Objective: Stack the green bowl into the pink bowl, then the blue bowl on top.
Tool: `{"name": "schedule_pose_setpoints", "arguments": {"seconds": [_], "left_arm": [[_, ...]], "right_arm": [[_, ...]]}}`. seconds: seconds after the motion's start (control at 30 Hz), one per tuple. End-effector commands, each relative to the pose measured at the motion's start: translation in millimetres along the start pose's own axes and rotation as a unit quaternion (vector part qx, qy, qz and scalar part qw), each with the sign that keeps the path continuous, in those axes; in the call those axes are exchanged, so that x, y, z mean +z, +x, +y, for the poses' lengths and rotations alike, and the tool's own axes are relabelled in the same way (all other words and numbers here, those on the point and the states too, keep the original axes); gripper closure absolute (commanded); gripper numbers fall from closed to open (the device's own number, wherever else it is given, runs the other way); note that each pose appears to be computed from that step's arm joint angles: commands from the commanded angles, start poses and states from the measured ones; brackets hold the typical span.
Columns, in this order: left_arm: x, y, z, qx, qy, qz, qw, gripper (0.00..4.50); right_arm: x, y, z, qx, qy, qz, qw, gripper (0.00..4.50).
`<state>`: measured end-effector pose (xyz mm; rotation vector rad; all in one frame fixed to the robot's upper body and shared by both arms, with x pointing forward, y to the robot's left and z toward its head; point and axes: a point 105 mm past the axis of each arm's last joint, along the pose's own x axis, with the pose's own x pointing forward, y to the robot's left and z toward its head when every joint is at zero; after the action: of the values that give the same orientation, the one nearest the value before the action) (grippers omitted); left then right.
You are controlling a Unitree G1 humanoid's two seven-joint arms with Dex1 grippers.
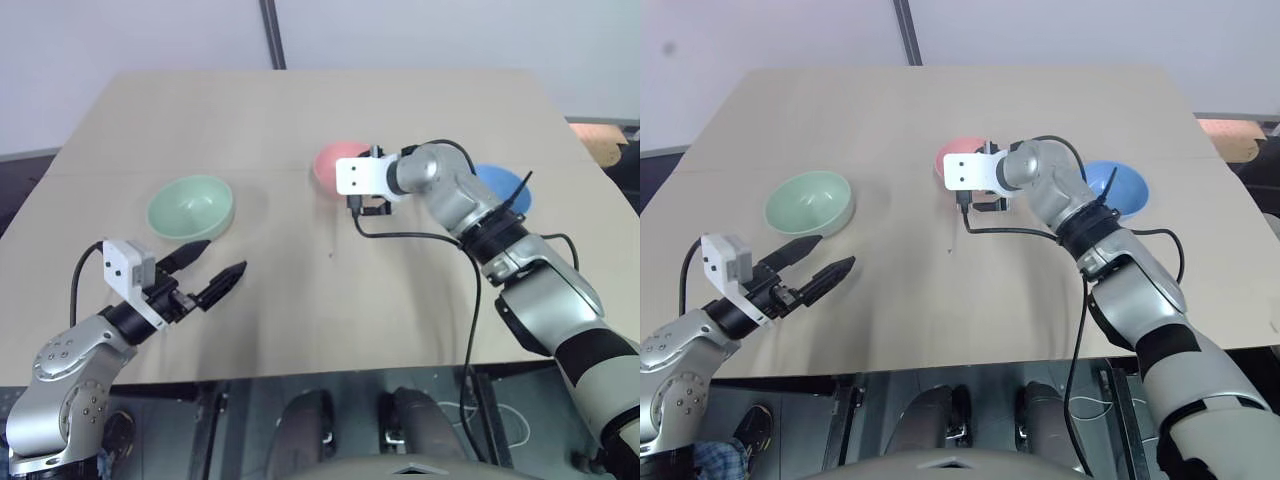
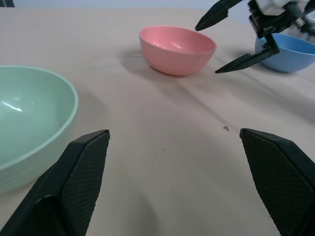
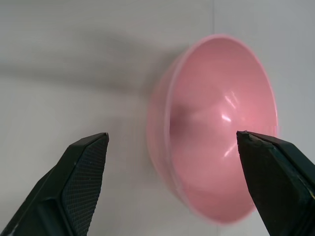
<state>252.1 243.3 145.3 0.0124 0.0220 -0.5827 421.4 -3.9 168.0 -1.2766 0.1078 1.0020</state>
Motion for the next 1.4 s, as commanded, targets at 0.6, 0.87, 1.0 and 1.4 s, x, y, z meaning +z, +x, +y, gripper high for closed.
{"name": "schedule_pose_setpoints", "arguments": {"seconds": [0.6,0.87,1.0,1.4], "left_arm": [[5,2,-1,-0.005,0.015,-0.005,1.000,0.00],[2,4,-3,-0.011,-0.001,-0.003,1.000,0.00],[-3,2,-11,-0.032,-0.004,0.014,0.999,0.00],[-4,5,-12,-0.038,-0.008,0.016,0.999,0.00]], "right_arm": [[24,-16,-8,0.002,-0.033,-0.054,0.998,4.47],[22,-71,65,0.152,-0.072,-0.040,0.985,4.47],[28,-78,98,0.177,-0.053,-0.032,0.982,4.47],[59,-75,110,0.145,0.036,-0.047,0.988,4.11]]}}
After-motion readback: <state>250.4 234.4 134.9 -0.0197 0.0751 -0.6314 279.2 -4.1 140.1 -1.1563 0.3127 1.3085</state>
